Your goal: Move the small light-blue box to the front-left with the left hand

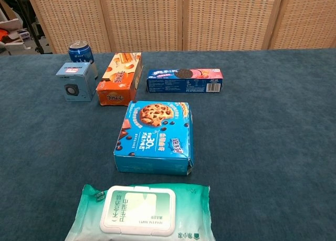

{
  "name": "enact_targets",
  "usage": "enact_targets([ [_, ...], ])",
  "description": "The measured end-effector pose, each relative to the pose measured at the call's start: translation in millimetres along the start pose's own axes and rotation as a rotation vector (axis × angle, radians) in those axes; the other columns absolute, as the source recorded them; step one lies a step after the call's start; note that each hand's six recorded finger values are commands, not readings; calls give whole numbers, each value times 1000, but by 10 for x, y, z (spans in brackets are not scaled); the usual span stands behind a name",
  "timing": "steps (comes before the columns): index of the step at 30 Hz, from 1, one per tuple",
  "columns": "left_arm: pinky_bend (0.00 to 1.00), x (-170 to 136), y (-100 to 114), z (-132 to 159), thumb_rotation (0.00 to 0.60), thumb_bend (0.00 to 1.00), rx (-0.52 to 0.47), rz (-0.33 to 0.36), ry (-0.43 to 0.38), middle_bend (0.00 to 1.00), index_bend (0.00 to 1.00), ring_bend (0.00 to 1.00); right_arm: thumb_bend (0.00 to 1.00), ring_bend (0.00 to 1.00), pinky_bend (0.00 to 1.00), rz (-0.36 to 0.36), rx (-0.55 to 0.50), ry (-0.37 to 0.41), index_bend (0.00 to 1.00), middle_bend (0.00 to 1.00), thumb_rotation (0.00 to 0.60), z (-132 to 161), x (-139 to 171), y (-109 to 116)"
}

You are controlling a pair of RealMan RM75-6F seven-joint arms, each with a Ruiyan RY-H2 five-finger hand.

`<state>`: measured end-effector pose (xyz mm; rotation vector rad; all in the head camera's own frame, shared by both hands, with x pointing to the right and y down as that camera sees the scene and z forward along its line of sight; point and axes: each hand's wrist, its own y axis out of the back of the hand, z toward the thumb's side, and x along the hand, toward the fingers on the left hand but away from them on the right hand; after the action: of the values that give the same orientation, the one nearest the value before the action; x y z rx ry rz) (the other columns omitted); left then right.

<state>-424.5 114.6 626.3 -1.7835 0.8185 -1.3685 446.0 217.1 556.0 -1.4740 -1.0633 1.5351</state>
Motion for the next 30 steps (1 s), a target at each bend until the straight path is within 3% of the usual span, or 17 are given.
enact_targets([
  [12, 0, 993, -319, 425, 600, 0, -20, -129, -79, 0, 0, 0, 0, 0, 0, 15, 9, -35, 0, 0, 600, -77, -77, -53],
  [22, 0, 1333, -317, 627, 600, 0, -7, -111, -86, 0, 0, 0, 0, 0, 0, 25, 17, -54, 0, 0, 600, -116, -109, -88],
  [30, 0, 1571, -351, 669, 600, 0, 12, -128, -42, 0, 0, 0, 0, 0, 0, 28, 18, -67, 0, 0, 600, -139, -131, -101],
])
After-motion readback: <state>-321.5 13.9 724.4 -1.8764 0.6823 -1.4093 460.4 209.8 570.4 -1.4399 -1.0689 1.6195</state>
